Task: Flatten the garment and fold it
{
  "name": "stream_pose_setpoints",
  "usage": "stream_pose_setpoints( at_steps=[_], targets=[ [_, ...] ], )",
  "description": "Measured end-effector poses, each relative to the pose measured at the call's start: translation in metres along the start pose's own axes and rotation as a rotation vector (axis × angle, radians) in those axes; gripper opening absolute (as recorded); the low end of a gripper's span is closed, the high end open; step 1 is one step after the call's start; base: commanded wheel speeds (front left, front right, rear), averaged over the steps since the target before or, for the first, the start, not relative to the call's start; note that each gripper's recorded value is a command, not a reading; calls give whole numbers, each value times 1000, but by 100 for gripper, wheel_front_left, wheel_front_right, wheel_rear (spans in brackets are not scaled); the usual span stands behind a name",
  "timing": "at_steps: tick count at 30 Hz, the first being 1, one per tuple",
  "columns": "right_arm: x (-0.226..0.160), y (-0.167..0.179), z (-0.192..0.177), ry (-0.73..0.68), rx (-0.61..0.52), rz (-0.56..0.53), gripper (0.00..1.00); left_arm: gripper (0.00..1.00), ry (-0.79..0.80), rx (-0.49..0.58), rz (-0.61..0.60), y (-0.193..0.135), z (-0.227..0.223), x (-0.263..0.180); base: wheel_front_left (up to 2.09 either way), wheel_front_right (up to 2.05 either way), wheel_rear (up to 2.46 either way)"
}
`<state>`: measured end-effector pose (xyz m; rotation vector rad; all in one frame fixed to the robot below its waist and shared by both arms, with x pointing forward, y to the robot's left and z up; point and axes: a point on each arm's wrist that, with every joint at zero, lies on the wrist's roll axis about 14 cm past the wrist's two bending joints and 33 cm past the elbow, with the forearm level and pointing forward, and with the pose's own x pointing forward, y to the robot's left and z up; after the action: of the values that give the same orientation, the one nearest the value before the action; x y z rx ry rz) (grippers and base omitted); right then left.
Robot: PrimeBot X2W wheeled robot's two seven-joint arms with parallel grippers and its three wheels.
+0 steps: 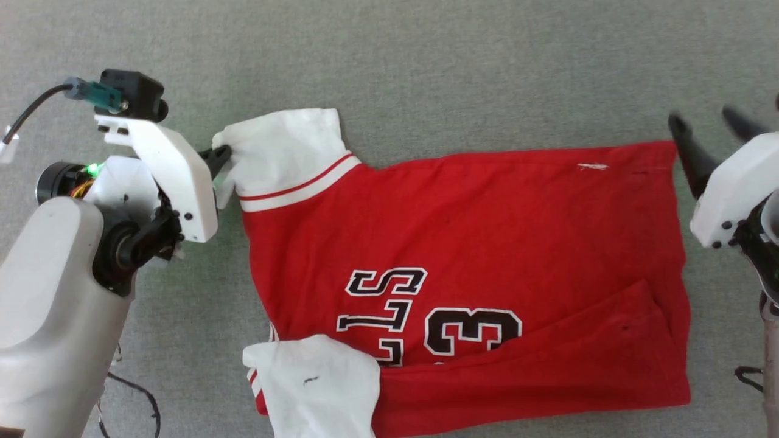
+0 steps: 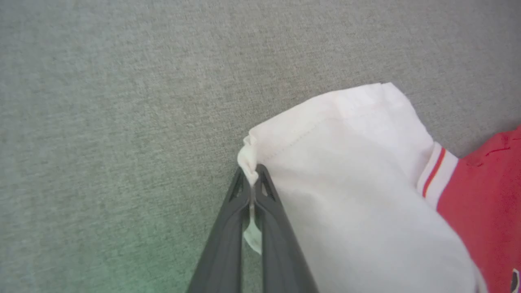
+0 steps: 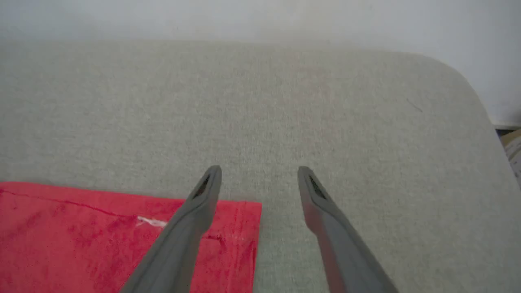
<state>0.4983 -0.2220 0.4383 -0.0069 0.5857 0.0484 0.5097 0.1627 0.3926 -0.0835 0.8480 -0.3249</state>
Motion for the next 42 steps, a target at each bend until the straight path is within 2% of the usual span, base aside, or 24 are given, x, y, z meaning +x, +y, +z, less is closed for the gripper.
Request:
stream_pose_setpoints(
  at_steps=[3,9,10,11,12,19,24,30,36,42],
  targets=[
    [7,-5,-25,129,-12,-9,100,0,1,-1,-3,2,-2,4,0,0,0],
    [19,4,-54,237,27,11,100,0,-7,-4,-7,6,0,11,0,0,0],
    [21,6,-59,254,36,17,89,0,-7,-4,-6,7,1,12,0,0,0],
    [21,4,-61,265,50,11,25,0,-7,-4,-6,7,1,13,0,0,0],
    [22,3,-63,272,66,6,0,0,-7,-2,-8,8,1,14,0,0,0],
    [23,5,-57,243,92,3,0,0,-92,-11,-8,10,16,14,0,0,0],
    [19,5,-38,152,69,4,0,0,-261,4,-5,11,45,0,0,0,0],
    [7,11,-14,48,35,35,0,0,-458,59,-45,-4,75,-32,0,0,0],
    [-20,14,-9,-24,52,60,0,0,-555,63,-86,-21,61,-72,0,0,0],
    [-54,13,-18,-71,107,71,0,0,-553,-21,-101,-32,20,-113,0,0,0]
  ],
)
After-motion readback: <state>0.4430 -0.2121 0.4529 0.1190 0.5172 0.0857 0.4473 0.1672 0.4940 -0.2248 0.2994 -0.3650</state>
